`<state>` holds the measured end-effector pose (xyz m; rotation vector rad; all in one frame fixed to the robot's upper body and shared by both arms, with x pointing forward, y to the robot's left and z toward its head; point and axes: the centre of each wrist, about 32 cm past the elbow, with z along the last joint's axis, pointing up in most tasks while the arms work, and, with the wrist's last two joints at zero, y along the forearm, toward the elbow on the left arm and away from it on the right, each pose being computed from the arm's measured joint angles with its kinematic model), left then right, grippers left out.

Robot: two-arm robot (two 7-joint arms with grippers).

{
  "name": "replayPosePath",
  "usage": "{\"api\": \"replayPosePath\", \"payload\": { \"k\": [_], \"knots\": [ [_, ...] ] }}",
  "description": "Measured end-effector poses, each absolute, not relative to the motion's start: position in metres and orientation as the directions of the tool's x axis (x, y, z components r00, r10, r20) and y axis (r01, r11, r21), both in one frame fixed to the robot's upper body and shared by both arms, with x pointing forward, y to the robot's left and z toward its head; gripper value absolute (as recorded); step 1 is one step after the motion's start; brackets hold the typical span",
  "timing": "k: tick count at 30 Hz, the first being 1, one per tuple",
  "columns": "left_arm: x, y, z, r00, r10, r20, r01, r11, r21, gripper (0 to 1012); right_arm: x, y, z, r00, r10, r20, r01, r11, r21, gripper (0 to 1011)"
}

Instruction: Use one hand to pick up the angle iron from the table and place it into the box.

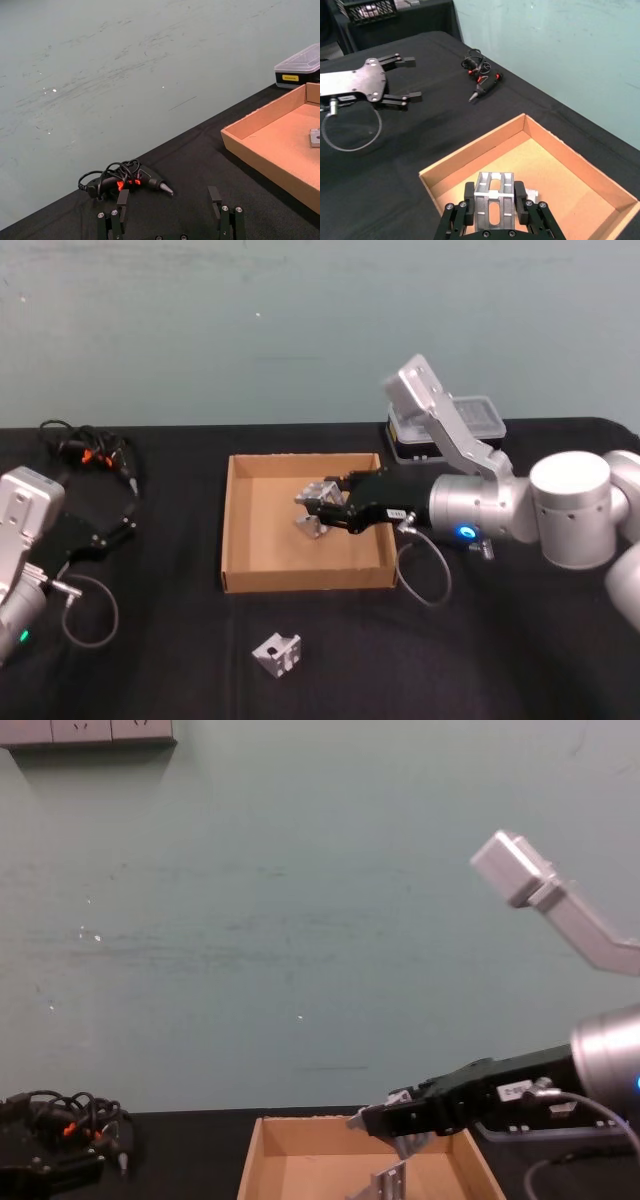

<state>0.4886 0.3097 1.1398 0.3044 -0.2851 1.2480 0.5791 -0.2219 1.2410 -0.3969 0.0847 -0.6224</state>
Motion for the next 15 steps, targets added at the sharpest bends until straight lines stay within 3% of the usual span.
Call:
{"api": "replayPosePath", "payload": {
  "k": [7,15],
  "knots": [
    [0.489,0.310,1.140,0.292,0.880,0.374,-0.955,0.287,0.070,1000,0.604,-0.208,1.232,0.811,-0.585,-0.002,0.532,0.738,-0.415,473],
    [0.489,0.310,1.140,0.292,0.880,0.374,-0.955,0.287,0.070,1000,0.614,-0.198,1.226,0.817,-0.577,-0.014,0.510,0.734,-0.449,473]
  ]
}}
